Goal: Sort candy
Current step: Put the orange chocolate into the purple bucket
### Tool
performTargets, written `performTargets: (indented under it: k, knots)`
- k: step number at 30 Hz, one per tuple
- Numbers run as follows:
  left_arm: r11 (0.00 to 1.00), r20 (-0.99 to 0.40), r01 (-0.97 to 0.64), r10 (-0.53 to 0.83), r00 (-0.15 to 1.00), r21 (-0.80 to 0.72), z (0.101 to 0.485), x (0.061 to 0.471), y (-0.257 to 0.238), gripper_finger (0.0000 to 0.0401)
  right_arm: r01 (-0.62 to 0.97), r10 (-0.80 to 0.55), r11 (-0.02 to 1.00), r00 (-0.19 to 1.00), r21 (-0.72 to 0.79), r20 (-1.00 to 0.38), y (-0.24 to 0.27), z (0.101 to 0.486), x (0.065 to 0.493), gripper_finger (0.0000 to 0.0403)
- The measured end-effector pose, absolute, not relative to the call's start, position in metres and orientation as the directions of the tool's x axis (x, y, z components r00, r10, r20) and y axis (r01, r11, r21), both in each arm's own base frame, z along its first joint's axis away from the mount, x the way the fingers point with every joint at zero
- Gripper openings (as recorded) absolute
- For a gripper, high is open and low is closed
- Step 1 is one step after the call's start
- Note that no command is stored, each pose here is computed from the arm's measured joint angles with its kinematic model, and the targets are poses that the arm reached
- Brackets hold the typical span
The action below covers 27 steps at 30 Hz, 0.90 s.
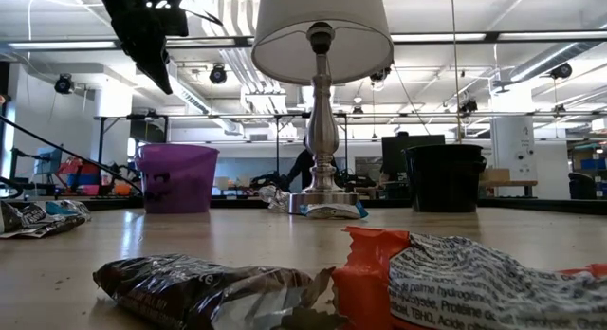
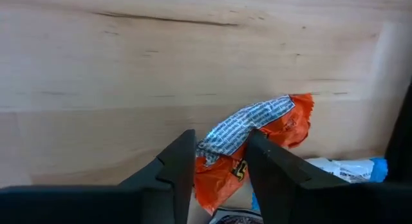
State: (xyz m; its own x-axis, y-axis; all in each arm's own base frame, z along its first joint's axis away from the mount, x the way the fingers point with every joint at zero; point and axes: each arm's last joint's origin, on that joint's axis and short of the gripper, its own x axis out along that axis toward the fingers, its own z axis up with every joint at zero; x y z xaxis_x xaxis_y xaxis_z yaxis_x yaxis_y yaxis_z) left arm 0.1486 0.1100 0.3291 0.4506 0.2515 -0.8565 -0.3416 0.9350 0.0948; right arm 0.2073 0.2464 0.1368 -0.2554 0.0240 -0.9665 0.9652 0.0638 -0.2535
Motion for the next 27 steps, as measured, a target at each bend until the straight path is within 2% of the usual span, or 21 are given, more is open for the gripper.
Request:
performTargets:
  k: [13,22,27]
  knots:
    - [0.935,-0.857,-0.342,0.252,0.451,0.095,0.329,0.149,0.11,0.0116,0.964,0.015,0.081,-0.255,-0.253,-0.967,0.245,0.133,0.205,0.0028]
    - [0.937,-0.842,-0.339,0.248,0.479,0.083,0.331,0.151,0.111,0.0116,0.962,0.008,0.115,-0.249,-0.246,-0.969,0.249,0.152,0.207,0.0013]
    - [0.967,-0.803,-0.247,0.101,0.587,-0.059,0.332,0.155,0.107,0.0116,0.978,-0.054,0.122,-0.161,-0.166,-0.985,0.247,0.181,0.213,0.0013]
